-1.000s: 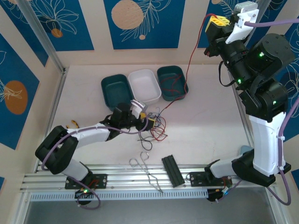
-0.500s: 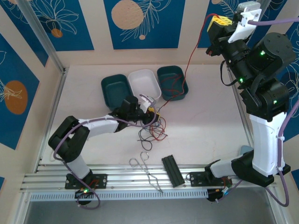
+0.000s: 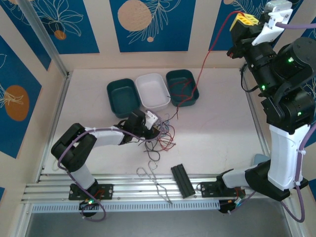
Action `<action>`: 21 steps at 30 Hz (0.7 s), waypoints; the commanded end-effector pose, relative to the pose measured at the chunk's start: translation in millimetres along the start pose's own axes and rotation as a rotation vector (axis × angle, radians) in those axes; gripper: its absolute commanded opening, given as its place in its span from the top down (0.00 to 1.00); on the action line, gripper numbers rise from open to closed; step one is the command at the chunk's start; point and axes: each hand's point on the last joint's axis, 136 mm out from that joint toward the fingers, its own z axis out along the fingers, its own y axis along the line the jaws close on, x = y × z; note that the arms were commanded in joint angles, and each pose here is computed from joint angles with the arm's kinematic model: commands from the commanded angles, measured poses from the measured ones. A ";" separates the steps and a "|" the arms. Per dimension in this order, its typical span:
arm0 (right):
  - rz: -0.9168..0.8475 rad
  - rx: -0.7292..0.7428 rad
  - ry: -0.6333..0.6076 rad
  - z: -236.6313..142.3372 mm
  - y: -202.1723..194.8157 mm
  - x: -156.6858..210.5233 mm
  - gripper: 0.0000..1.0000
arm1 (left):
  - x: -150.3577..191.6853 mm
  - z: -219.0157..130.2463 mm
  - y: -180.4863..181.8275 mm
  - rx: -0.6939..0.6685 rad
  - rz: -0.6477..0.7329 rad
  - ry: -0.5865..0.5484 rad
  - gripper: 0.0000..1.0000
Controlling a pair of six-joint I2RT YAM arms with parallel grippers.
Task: Untangle the cables
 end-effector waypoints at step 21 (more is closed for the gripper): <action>-0.055 0.152 -0.091 11.0 -35.3 -21.8 1.00 | 22.1 -5.5 -8.7 0.034 0.139 0.160 0.75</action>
